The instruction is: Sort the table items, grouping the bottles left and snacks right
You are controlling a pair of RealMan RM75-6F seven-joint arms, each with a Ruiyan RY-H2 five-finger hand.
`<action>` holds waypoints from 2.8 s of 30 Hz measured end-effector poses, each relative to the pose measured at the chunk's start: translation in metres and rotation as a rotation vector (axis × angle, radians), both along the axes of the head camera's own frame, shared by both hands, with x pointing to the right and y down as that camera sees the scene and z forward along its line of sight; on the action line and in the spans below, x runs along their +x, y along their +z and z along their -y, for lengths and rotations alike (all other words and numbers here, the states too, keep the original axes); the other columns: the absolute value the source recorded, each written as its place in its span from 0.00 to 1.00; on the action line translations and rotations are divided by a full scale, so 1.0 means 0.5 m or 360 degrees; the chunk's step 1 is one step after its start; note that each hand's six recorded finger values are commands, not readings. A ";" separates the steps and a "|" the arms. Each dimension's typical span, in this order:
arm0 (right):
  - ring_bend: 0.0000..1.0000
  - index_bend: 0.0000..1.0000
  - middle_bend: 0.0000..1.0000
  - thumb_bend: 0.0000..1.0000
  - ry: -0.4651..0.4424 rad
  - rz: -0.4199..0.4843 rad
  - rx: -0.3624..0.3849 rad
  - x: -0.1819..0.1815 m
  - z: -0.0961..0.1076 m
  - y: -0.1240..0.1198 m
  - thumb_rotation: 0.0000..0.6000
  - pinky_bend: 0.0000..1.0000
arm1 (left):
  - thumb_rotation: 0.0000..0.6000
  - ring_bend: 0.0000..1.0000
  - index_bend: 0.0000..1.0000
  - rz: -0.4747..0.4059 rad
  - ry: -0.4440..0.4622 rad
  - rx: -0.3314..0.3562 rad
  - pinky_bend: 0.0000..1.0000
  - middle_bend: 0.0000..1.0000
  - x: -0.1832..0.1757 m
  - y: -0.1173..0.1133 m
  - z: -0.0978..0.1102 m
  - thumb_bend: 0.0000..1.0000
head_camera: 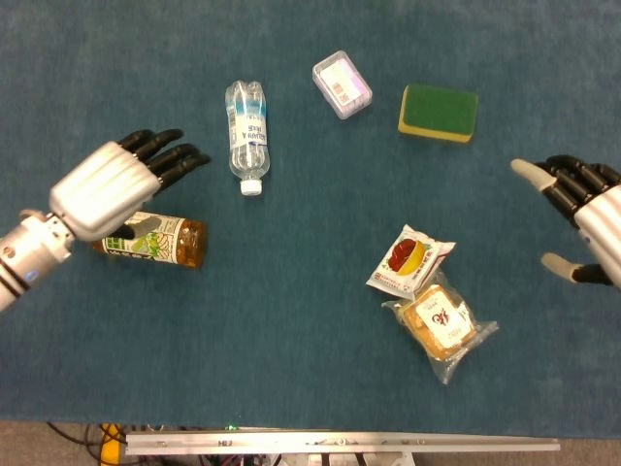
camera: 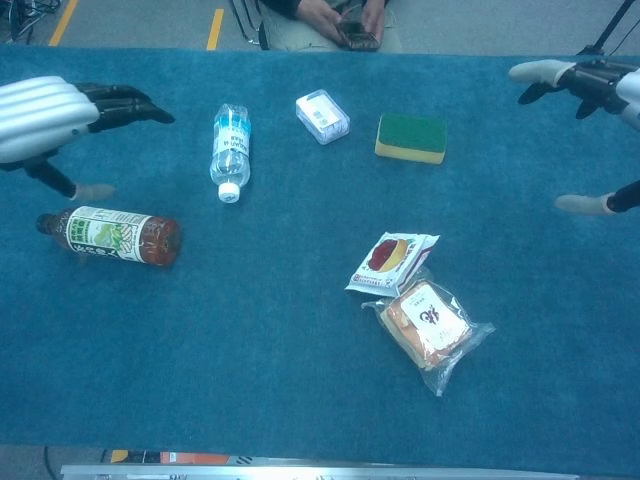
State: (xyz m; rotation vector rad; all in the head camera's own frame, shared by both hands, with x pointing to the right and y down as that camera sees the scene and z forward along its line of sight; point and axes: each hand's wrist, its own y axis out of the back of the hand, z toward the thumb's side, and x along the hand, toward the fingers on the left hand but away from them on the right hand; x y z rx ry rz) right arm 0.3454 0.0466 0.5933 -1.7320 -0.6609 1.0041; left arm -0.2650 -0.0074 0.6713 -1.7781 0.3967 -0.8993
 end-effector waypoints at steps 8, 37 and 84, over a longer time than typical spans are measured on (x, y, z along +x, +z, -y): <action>0.19 0.03 0.25 0.13 -0.0007 0.0047 -0.0022 -0.002 -0.004 0.006 1.00 0.34 | 1.00 0.06 0.08 0.0058 -0.0049 -0.0081 0.16 0.13 0.031 0.030 0.036 0.26; 0.19 0.03 0.25 0.13 -0.0033 0.0156 -0.0124 -0.016 -0.008 0.037 1.00 0.34 | 0.18 0.01 0.03 0.0068 -0.0406 -0.0315 0.14 0.05 0.156 0.111 0.150 0.18; 0.19 0.03 0.25 0.13 0.0011 0.0188 -0.0217 0.000 -0.020 0.061 1.00 0.34 | 0.12 0.03 0.10 0.0300 -0.0566 -0.0296 0.14 0.21 0.237 0.225 0.234 0.17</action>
